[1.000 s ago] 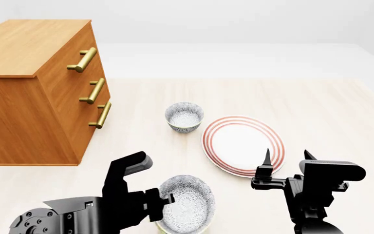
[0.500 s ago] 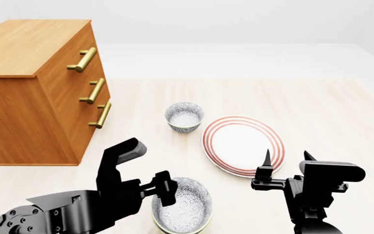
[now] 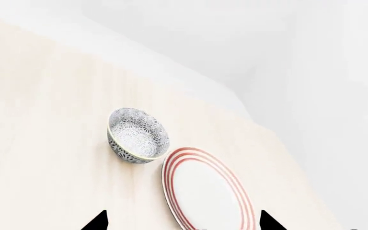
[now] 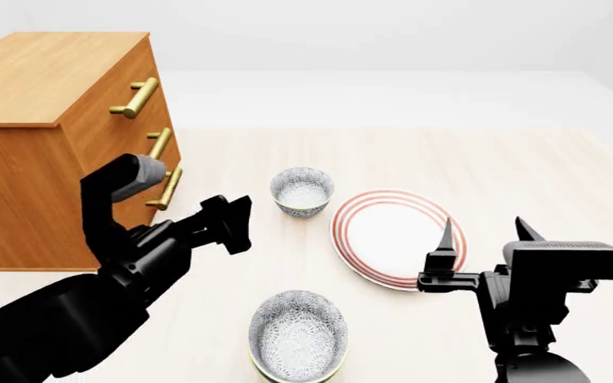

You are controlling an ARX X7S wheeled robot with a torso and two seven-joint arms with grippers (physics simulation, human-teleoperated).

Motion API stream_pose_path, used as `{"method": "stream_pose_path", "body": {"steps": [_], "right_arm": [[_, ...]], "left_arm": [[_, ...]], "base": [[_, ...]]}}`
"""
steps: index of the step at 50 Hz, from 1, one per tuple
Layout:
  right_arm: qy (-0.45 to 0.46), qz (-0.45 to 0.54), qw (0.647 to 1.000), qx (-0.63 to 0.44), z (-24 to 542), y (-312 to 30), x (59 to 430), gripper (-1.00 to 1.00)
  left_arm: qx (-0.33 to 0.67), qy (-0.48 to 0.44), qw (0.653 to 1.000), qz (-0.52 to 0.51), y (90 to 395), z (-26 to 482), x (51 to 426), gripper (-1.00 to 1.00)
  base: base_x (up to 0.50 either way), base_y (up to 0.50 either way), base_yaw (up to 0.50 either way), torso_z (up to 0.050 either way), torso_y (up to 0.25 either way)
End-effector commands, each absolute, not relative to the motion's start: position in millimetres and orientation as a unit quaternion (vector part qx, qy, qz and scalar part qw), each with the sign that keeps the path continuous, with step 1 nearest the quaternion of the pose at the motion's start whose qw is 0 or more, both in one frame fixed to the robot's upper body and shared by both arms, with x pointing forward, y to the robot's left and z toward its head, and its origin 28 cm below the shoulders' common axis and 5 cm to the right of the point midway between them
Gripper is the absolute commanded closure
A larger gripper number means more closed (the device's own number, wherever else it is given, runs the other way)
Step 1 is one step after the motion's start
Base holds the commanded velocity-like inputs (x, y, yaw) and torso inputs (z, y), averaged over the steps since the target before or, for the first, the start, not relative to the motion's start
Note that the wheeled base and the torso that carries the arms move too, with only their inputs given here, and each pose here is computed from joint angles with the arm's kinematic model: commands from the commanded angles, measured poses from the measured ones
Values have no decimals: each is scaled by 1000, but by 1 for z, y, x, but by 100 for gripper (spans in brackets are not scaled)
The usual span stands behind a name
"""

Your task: Stack the bowl in the middle on the bowl at the back.

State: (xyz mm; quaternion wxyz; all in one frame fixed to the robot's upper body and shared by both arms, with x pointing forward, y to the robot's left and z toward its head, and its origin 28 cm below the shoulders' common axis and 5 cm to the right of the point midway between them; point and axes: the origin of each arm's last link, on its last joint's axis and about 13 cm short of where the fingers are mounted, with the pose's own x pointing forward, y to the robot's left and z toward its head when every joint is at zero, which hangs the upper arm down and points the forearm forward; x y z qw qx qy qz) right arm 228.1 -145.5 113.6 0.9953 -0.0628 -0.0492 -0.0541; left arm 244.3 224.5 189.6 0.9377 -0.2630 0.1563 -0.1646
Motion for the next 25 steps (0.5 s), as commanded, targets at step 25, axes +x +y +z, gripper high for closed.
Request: {"method": "stream_pose_path", "body": {"steps": [25], "right_arm": [[-339, -76, 926, -144, 218, -134, 139, -100]], "left_arm": [[-240, -286, 927, -45, 251, 223, 194, -100]], "base": [[0, 0, 0, 0, 0]]}}
